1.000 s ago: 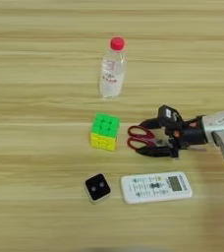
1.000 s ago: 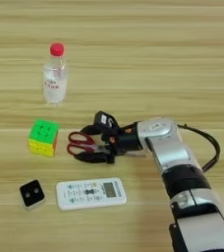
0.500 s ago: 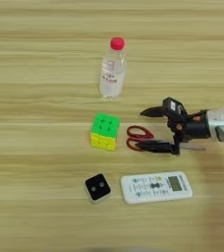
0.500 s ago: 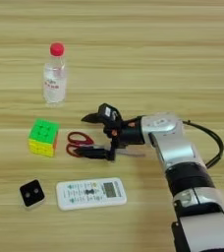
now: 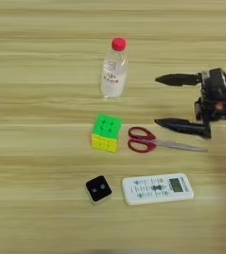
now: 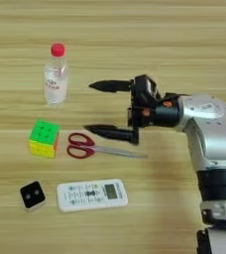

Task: Move the objects on the table

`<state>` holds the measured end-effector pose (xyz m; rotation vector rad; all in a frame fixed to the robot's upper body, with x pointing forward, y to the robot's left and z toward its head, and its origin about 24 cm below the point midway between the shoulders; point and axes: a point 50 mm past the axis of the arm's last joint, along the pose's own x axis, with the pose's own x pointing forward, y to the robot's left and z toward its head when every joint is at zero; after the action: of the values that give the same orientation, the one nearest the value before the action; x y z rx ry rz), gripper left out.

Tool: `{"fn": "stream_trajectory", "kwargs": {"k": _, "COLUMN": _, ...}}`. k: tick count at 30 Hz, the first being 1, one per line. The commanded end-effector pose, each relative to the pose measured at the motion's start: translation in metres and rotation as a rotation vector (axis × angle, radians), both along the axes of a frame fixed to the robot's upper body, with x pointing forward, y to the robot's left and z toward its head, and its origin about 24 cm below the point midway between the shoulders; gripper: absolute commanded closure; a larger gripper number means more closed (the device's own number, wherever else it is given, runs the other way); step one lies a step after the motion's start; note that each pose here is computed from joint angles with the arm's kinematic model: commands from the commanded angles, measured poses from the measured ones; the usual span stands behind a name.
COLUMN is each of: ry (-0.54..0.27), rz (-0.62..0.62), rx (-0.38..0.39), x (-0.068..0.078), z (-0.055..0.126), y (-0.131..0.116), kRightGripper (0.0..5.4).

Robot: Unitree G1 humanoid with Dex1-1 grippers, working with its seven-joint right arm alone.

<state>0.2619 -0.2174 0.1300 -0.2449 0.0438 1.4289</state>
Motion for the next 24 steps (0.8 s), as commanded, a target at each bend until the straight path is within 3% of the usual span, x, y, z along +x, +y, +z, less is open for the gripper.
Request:
{"fn": "stream_trajectory", "kwargs": {"k": 1, "ry": -0.057, "rz": 0.050, "rx": -0.154, "x": -0.010, "z": 0.018, "y": 0.000, "kRightGripper": 0.02}}
{"fn": "stream_trajectory", "kwargs": {"k": 10, "ry": 0.046, "rz": 0.183, "rx": -0.380, "x": -0.028, "z": -0.015, "y": 0.012, "kRightGripper": 0.02}}
{"fn": "stream_trajectory", "kwargs": {"k": 14, "ry": 0.053, "rz": 0.218, "rx": -0.478, "x": -0.031, "z": -0.028, "y": 0.016, "kRightGripper": 0.02}}
{"fn": "stream_trajectory", "kwargs": {"k": 24, "ry": 0.025, "rz": 0.228, "rx": -0.619, "x": -0.034, "z": -0.053, "y": 0.018, "kRightGripper": 0.02}}
